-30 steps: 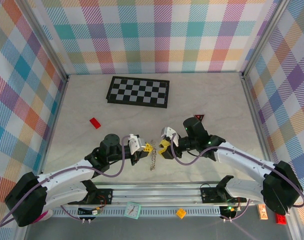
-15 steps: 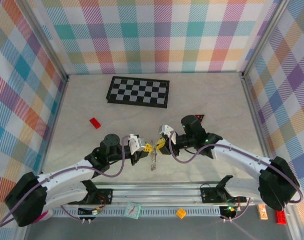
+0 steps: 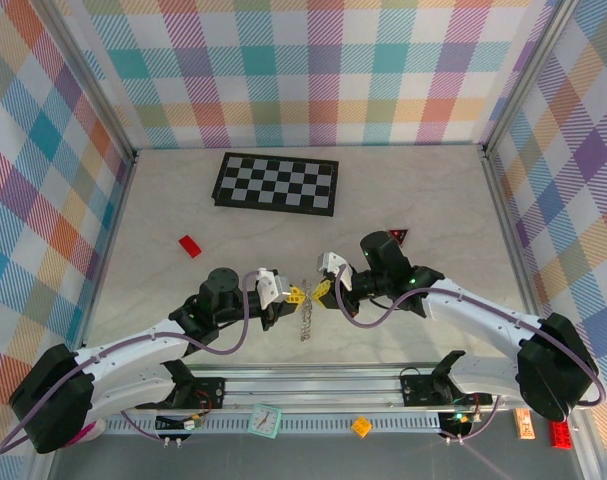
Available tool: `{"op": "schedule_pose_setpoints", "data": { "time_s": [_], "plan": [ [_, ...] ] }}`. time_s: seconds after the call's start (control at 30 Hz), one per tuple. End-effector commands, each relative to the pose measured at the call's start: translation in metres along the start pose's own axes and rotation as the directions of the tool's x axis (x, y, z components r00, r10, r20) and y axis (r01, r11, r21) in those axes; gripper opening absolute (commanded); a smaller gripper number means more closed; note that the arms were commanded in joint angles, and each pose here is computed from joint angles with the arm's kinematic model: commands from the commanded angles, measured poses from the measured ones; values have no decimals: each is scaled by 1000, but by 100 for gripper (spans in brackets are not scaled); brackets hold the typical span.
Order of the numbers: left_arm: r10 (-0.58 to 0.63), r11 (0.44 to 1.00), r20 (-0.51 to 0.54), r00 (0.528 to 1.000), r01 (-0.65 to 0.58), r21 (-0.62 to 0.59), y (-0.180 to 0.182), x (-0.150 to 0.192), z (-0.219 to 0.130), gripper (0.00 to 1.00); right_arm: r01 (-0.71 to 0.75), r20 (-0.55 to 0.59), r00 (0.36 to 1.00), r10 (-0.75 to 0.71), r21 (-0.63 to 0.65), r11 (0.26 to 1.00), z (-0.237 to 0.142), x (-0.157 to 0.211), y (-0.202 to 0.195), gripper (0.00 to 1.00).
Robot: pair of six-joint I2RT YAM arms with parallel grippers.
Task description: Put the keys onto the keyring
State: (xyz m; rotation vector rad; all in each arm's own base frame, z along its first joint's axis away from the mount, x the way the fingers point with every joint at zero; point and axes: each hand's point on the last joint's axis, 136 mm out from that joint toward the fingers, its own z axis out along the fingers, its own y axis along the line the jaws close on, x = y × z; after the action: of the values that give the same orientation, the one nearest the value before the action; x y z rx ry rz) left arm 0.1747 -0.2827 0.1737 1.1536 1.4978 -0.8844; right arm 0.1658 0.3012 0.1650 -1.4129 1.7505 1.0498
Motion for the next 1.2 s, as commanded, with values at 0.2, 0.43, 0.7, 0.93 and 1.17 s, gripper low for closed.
{"op": "schedule_pose_setpoints", "data": {
  "time_s": [0.2, 0.43, 0.7, 0.93, 1.17],
  "plan": [
    [17, 1000, 86, 996, -17, 7, -1, -16, -1, 0, 36, 34, 999, -36, -19, 999, -3, -11, 7, 2],
    [14, 1000, 86, 996, -15, 12, -2, -15, -1, 0, 49, 65, 997, -47, -37, 998, -5, -15, 12, 28],
    [15, 1000, 88, 996, -16, 14, -2, -16, -1, 0, 30, 45, 999, -28, -57, 998, 3, -9, 9, 27],
    [14, 1000, 88, 996, -15, 14, -3, -16, -1, 0, 21, 23, 1000, -19, -63, 998, 6, -2, 8, 15],
    [20, 1000, 98, 995, -21, 12, -3, -19, -2, 0, 26, 8, 1000, -26, -50, 998, 6, 3, 7, 0]
  ]
}}
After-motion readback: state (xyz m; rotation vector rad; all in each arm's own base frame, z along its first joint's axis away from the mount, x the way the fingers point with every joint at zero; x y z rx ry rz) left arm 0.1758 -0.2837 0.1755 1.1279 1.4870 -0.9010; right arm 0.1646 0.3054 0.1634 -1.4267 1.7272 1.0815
